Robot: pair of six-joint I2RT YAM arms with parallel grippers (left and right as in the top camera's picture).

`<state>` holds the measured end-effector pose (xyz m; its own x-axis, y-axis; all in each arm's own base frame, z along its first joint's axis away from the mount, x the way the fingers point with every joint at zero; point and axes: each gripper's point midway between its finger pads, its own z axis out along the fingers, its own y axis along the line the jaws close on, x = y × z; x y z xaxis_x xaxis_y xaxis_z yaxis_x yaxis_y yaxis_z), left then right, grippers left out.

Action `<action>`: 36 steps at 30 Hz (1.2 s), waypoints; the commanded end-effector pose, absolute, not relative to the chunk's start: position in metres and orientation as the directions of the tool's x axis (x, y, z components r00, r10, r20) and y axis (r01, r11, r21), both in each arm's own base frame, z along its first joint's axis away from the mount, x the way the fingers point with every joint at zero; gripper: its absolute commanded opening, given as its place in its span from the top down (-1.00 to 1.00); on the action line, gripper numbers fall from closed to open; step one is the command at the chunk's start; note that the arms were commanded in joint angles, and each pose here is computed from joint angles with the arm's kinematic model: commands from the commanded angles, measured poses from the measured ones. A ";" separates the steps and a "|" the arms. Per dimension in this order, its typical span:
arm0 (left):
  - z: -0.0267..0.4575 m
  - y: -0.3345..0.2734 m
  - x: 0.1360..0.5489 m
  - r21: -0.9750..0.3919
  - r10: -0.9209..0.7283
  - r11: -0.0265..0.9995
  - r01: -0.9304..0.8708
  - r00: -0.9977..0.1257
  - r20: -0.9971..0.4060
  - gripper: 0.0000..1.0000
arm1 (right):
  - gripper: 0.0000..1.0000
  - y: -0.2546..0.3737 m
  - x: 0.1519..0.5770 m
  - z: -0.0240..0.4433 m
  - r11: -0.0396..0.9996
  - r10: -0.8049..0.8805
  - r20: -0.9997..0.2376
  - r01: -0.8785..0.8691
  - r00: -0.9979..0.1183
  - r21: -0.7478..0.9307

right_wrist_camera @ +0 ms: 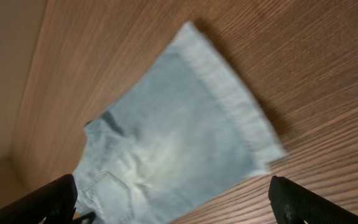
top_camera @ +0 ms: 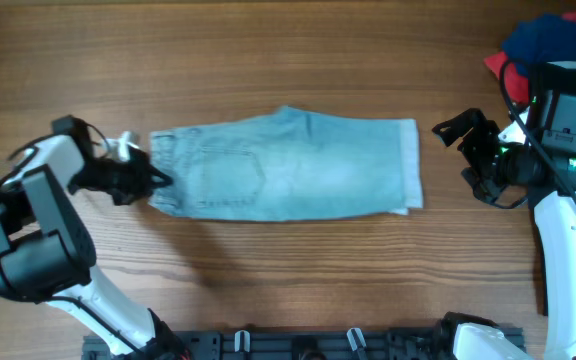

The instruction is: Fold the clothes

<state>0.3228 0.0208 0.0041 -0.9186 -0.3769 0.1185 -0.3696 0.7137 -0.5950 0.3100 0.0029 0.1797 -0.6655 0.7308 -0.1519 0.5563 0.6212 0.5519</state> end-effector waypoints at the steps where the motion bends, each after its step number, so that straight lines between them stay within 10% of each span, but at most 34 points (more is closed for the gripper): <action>1: 0.038 0.065 0.345 -0.500 -0.503 0.735 -0.458 -0.863 0.051 0.92 | -0.99 0.006 0.311 0.179 0.613 0.732 -0.137 0.558 -0.667 0.559; 12: 0.164 0.042 0.357 -0.285 -0.396 0.900 -0.329 -0.891 -0.222 0.93 | -0.99 0.006 0.311 0.179 0.613 0.732 -0.137 0.558 -0.667 0.559; 24: 0.179 -0.096 0.356 -0.080 -0.145 0.989 -0.124 -0.925 -0.350 0.92 | -0.99 0.006 0.311 0.179 0.613 0.732 -0.137 0.558 -0.667 0.559; 36: 0.254 -0.022 0.337 0.105 -0.221 0.954 -0.281 -0.895 -0.387 0.92 | -1.00 0.006 0.311 0.179 0.613 0.732 -0.137 0.558 -0.667 0.559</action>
<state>0.3376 -0.0529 0.2332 -0.9300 -0.1512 -0.3351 -0.1872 0.9792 0.0778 0.3099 0.0029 0.1796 -0.6655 0.7308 -0.1516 0.5565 0.6212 0.5517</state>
